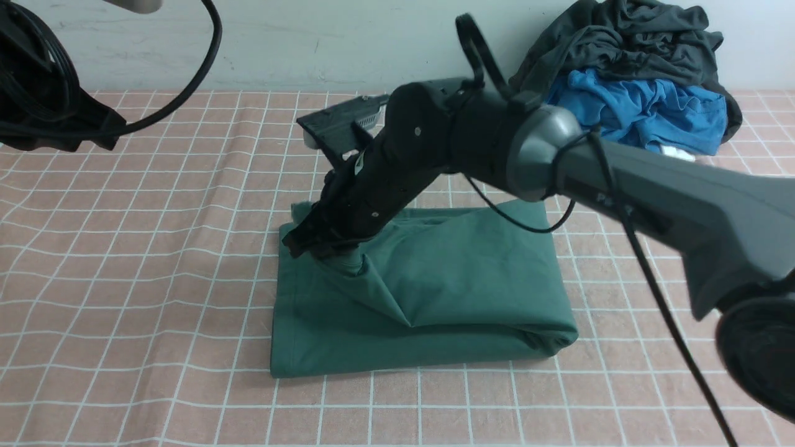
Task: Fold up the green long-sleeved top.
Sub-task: Use the right arm to drag the right edge of the fabric to the left and folds it over the left edge
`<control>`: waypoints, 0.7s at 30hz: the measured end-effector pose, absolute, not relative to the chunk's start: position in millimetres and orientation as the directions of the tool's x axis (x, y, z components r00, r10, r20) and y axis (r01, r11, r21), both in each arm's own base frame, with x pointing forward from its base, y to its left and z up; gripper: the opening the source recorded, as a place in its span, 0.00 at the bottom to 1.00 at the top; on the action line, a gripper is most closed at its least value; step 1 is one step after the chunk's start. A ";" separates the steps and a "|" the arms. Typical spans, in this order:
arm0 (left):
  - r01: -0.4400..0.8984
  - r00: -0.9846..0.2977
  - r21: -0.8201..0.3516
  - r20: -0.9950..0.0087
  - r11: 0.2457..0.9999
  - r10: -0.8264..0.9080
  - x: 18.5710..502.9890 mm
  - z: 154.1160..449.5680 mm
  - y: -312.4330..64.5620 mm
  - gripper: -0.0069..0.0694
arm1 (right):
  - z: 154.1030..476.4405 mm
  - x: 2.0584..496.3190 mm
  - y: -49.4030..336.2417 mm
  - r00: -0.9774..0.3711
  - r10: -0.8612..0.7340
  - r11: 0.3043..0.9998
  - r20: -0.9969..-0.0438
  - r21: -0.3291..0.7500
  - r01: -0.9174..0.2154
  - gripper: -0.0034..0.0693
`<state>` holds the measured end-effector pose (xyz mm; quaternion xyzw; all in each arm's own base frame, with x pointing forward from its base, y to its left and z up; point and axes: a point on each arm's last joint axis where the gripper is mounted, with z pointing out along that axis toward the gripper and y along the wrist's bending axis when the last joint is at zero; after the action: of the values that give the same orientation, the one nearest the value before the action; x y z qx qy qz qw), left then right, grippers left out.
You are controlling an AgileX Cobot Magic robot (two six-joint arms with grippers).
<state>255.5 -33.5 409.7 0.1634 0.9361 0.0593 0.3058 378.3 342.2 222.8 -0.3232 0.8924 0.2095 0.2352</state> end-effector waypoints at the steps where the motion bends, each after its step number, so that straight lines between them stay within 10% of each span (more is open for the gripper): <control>1: 0.270 -0.759 0.210 -0.554 0.940 0.342 254.8 410.2 -33.5 0.09 | 222.6 378.0 343.0 -0.686 -0.473 0.702 -0.552 0.233 -0.672 0.17; 9: 0.271 -0.748 0.191 -0.575 0.943 0.331 246.4 416.0 -33.9 0.09 | 271.7 372.9 332.6 -0.623 -0.579 0.635 -0.525 0.189 -0.749 0.63; 15: 0.279 -0.757 0.164 -0.569 0.946 0.321 241.6 416.8 -35.3 0.09 | 247.2 391.2 309.1 -0.699 -0.594 0.763 -0.397 -0.003 -0.647 0.65; 21: 0.300 -0.769 0.124 -0.556 0.946 0.317 235.6 407.1 -38.1 0.09 | 192.4 378.6 340.2 -0.697 -0.654 0.722 -0.296 0.034 -0.691 0.65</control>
<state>235.6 -38.1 407.1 0.1641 0.9403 0.0138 0.2980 378.6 340.2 192.4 -0.3662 0.9183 0.0711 0.1326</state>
